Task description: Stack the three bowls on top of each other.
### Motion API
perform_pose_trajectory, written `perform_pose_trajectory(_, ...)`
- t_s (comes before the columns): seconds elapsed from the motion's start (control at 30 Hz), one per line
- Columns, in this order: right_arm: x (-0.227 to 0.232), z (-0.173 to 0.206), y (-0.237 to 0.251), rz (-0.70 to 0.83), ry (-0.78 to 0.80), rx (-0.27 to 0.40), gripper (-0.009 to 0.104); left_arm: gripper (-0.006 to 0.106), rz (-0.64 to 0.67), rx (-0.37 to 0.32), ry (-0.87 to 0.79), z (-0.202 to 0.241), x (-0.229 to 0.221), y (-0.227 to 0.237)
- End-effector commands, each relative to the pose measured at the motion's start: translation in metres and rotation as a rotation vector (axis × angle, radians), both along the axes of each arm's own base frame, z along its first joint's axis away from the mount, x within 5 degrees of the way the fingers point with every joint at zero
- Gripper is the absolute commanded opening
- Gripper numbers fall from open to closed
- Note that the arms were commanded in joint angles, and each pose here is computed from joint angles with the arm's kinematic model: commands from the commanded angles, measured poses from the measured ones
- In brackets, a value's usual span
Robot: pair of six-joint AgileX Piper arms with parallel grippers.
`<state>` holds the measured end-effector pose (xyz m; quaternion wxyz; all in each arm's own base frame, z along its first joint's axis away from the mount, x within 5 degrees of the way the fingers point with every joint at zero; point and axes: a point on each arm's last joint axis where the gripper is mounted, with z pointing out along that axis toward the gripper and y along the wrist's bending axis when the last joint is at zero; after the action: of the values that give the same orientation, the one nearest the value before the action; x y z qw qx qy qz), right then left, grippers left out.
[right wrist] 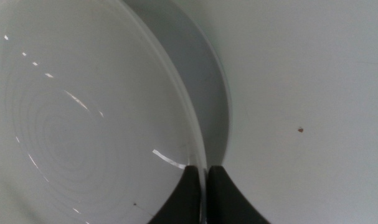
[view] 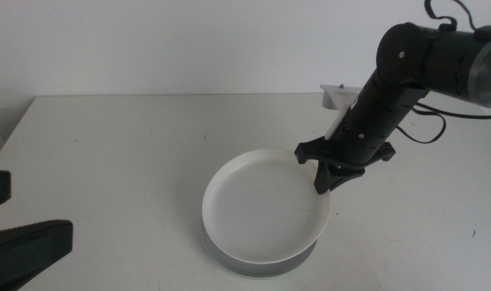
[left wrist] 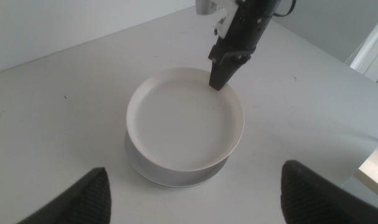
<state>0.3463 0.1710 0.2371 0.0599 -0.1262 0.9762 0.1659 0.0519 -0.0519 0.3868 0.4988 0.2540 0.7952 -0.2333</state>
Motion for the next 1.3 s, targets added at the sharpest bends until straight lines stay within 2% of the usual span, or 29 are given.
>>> perform_pose_trajectory(0.0, 0.002, 0.021, 0.004, -0.01, -0.066, 0.052, 0.001, 0.099, 0.007, -0.072, -0.055, 0.013, 0.001, -0.001)
perform_pose_trajectory(0.2, 0.009, 0.004, 0.007, 0.004, -0.052, 0.044, 0.001, 0.099, 0.007, -0.072, -0.055, 0.013, 0.001, -0.001)
perform_pose_trajectory(0.53, 0.008, 0.004, 0.01, 0.057, -0.056, 0.069, 0.005, 0.099, 0.007, -0.072, -0.055, 0.013, 0.001, -0.001)
perform_pose_trajectory(0.73, 0.007, 0.003, 0.01, 0.061, -0.047, 0.065, 0.021, 0.099, 0.007, -0.072, -0.055, 0.013, 0.001, -0.001)
perform_pose_trajectory(1.0, 0.008, 0.009, 0.006, 0.068, -0.045, 0.062, 0.055, 0.099, 0.007, -0.072, -0.055, 0.013, 0.001, -0.001)
perform_pose_trajectory(1.1, 0.01, 0.022, 0.005, 0.081, -0.041, 0.068, 0.061, 0.099, 0.007, -0.072, -0.055, 0.013, 0.001, -0.001)
perform_pose_trajectory(1.27, 0.016, 0.058, 0.009, 0.112, -0.099, 0.095, 0.061, 0.099, 0.007, -0.072, -0.055, 0.013, 0.001, -0.001)
